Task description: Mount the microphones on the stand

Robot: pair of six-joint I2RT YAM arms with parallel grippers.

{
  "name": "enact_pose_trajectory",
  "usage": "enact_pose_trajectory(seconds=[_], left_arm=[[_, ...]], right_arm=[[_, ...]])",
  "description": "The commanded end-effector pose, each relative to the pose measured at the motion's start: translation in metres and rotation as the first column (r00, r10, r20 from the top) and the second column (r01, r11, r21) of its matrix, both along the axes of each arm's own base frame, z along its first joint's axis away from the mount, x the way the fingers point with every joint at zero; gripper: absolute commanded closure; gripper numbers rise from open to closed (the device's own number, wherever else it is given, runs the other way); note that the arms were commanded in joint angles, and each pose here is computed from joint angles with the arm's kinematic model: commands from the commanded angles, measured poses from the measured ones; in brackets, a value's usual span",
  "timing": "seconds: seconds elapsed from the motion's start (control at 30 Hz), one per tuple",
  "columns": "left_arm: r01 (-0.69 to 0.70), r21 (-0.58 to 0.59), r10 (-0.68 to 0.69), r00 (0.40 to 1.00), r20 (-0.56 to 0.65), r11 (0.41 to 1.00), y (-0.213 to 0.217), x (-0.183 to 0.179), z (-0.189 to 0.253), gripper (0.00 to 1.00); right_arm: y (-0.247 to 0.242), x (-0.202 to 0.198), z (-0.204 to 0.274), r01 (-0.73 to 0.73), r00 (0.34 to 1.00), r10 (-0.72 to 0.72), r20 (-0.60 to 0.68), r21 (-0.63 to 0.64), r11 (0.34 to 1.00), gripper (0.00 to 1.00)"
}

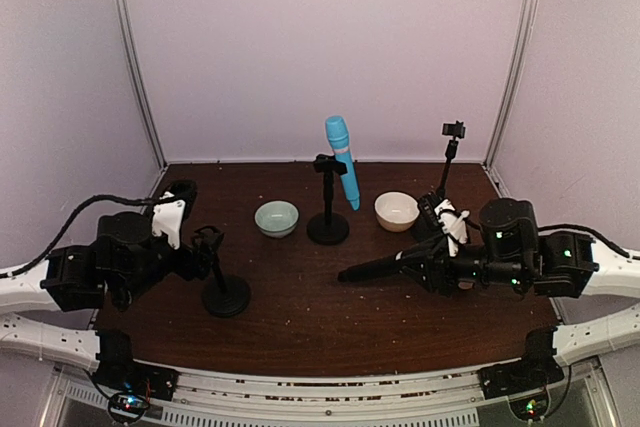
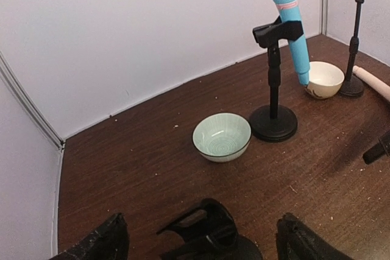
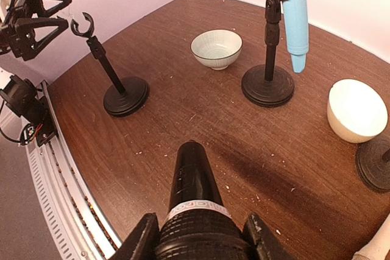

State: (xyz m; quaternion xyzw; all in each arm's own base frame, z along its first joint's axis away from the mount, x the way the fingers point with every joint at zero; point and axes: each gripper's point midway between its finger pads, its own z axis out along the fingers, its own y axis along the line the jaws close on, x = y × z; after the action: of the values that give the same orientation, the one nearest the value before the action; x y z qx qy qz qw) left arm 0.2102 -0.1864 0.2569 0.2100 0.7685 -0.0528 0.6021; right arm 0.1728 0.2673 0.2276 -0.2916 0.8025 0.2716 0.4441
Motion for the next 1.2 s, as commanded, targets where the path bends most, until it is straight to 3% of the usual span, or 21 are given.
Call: enact_pose_trajectory(seconds=[0.0, 0.27, 0.5, 0.7, 1.17], left_arm=[[-0.015, -0.124, 0.018, 1.000, 0.022, 0.992, 0.003, 0.000, 0.000, 0.13], [-0.032, -0.173, 0.037, 0.999, 0.028, 0.984, 0.007, 0.000, -0.039, 0.12], [-0.060, -0.232, 0.074, 0.996, 0.053, 0.971, 0.014, 0.003, -0.065, 0.21], [-0.085, -0.251, 0.106, 0.992, 0.072, 0.964, 0.019, 0.010, -0.072, 0.31], [-0.064, -0.265, 0.094, 0.990, 0.101, 0.962, 0.014, 0.023, -0.076, 0.48]], right_arm=[[-0.002, 0.004, 0.006, 0.025, 0.999, -0.026, 0.019, 0.044, 0.999, 1.00], [0.003, 0.002, 0.008, -0.006, 0.999, 0.004, 0.033, 0.054, 0.999, 1.00], [-0.001, 0.002, 0.032, -0.016, 0.996, 0.009, 0.094, 0.074, 0.997, 1.00], [0.005, 0.004, 0.019, -0.021, 0.999, 0.022, 0.045, -0.008, 1.000, 1.00], [0.006, 0.006, 0.026, -0.002, 1.000, 0.002, 0.028, 0.027, 1.000, 1.00]])
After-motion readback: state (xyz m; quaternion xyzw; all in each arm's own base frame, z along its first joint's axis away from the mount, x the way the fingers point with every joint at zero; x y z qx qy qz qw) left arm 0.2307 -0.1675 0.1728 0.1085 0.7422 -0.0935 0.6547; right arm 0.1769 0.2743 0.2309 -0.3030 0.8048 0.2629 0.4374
